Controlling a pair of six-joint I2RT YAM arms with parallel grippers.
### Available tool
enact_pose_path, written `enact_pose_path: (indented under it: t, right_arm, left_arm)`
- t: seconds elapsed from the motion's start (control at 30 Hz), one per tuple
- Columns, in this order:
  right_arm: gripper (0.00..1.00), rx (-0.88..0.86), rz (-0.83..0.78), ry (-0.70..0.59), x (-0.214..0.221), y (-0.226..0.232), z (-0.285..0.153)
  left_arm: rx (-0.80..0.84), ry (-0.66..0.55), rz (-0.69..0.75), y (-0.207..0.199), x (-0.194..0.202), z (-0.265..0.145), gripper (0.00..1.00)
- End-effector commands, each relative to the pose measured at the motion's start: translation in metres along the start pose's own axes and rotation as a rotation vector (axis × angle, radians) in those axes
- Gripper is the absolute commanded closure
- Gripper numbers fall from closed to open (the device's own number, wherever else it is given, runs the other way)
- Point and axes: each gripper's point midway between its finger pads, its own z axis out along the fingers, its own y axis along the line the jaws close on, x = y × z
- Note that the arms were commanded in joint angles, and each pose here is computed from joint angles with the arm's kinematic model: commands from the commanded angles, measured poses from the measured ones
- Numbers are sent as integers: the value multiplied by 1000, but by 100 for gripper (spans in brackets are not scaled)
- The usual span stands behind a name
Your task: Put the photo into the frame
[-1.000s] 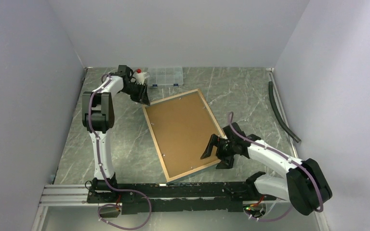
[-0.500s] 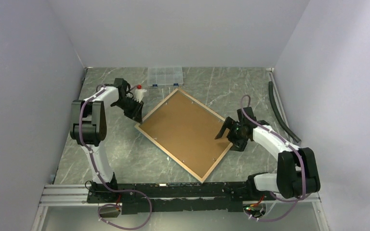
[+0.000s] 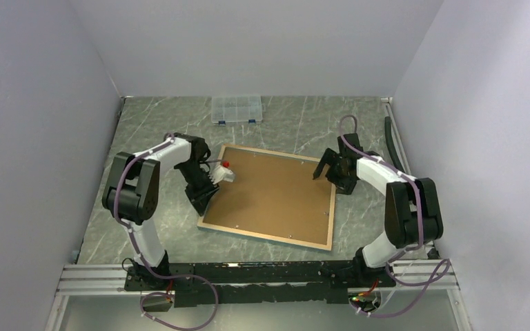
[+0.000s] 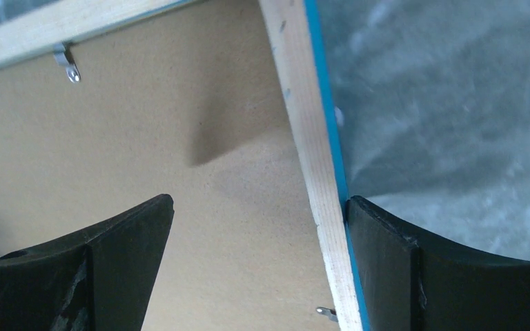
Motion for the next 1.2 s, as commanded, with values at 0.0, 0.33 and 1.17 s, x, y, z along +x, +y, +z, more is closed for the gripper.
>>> enact_pose_path:
  t: [0.0, 0.33, 1.17]
  right_arm:
    - [0, -177, -23, -33, -27, 57, -4]
    - [0, -134, -50, -75, -36, 51, -11]
    - [0, -543, -353, -60, -14, 181, -63]
  left_arm:
    - [177, -112, 118, -52, -19, -18, 65]
    - [20, -441, -293, 39, -55, -78, 54]
    - [188, -526, -609, 97, -70, -21, 81]
